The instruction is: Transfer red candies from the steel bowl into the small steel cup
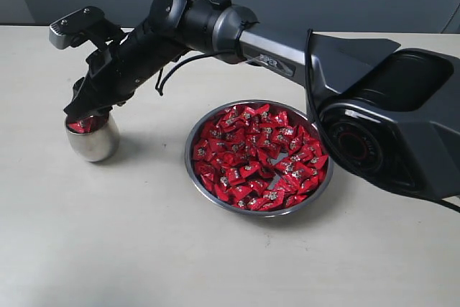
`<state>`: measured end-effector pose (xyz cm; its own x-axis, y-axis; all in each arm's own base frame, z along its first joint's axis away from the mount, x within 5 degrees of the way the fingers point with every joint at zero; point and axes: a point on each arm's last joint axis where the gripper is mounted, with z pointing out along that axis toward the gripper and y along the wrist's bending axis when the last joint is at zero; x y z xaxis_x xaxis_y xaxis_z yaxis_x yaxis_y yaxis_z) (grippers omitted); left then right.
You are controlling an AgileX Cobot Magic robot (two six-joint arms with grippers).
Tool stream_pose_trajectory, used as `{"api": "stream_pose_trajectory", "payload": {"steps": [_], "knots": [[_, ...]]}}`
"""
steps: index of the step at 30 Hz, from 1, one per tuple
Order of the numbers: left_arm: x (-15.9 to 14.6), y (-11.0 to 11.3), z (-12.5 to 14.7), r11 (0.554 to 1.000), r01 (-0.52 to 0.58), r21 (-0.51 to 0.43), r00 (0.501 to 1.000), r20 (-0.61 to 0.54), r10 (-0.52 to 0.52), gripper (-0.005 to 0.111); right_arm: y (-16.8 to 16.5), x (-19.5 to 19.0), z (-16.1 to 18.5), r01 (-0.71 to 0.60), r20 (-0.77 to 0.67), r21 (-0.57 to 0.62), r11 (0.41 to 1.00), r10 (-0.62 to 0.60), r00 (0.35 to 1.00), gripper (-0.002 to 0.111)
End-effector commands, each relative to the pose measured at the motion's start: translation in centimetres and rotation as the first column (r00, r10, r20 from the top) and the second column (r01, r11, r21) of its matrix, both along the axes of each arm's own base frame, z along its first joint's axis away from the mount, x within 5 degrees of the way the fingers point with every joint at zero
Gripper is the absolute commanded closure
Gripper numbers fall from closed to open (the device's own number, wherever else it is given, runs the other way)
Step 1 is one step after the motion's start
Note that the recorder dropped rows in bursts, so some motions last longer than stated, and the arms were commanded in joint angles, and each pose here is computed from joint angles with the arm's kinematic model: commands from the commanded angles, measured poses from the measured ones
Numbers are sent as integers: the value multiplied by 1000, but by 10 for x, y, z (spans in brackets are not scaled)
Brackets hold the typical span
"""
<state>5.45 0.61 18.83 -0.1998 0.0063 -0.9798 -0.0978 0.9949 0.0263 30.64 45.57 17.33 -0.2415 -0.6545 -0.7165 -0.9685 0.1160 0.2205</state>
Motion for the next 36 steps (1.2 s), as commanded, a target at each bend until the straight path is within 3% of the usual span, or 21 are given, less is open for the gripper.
{"api": "stream_pose_trajectory", "payload": {"steps": [1,10,20,22,26,30,36], "knots": [[0,0,-1,1000,6,-1,1000,3,-6,106,2,0,1,4,11,10,1000,-4,1000,71],[0,0,-1,1000,6,-1,1000,3,-6,106,-2,1,33,15,83,42,999,-19,996,71],[0,0,-1,1000,6,-1,1000,3,-6,106,-13,7,81,153,172,90,984,-166,971,72],[0,0,-1,1000,6,-1,1000,3,-6,106,-14,7,84,152,189,91,984,-166,968,77],[0,0,-1,1000,6,-1,1000,3,-6,106,-15,7,86,151,197,88,985,-166,966,109],[0,0,-1,1000,6,-1,1000,3,-6,106,-14,7,85,166,184,106,980,-183,966,108],[0,0,-1,1000,6,-1,1000,3,-6,106,-25,21,75,302,95,140,943,-316,944,109]]}}
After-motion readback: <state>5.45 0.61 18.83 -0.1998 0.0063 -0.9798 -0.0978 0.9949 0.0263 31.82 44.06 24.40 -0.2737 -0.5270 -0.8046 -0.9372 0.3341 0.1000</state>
